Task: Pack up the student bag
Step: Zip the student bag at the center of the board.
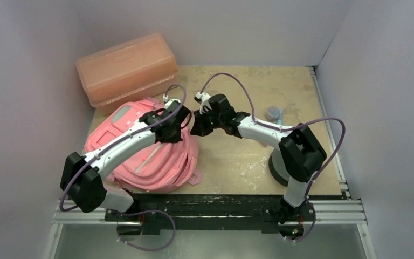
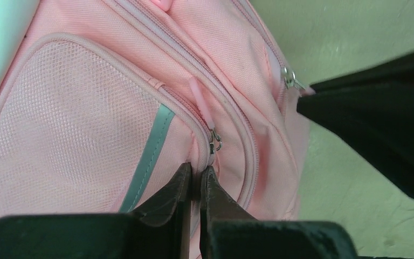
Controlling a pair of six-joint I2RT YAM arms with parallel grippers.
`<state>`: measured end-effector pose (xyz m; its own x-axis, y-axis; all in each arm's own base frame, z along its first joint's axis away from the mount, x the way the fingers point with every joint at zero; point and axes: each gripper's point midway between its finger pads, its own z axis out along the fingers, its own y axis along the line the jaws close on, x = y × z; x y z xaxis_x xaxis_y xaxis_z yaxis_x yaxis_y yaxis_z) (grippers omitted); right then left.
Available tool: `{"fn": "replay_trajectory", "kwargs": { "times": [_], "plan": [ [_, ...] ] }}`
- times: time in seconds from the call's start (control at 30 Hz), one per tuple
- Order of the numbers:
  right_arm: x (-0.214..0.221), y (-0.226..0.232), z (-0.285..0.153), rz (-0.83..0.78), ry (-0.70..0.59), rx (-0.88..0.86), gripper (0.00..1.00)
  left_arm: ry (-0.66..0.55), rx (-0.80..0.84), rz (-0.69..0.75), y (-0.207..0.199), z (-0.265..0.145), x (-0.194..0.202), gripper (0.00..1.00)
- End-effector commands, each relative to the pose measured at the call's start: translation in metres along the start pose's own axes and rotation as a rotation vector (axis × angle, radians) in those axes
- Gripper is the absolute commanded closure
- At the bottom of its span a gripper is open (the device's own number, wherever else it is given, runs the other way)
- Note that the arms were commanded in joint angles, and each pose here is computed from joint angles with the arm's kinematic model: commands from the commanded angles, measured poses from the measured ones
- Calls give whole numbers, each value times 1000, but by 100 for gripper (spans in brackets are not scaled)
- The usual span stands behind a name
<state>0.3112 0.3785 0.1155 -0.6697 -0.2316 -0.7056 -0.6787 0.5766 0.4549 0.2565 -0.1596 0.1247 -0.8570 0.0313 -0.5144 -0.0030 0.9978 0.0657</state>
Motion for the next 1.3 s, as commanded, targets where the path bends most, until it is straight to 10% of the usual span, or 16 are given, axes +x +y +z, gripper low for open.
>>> {"fn": "replay_trajectory", "kwargs": {
  "times": [0.0,0.7,1.0,1.27],
  "plan": [
    [-18,18,-28,-44,-84,-2,100,-198,25,-221,17,2,-58,100],
    [30,132,-55,-302,-390,-144,100,-274,319,-504,-11,-29,-138,100],
    [31,104,-61,-367,-351,-18,100,-226,406,-318,-15,-53,-142,100],
    [14,69,-67,-348,-361,-3,100,-78,310,-79,9,-55,-67,58]
  ]
}}
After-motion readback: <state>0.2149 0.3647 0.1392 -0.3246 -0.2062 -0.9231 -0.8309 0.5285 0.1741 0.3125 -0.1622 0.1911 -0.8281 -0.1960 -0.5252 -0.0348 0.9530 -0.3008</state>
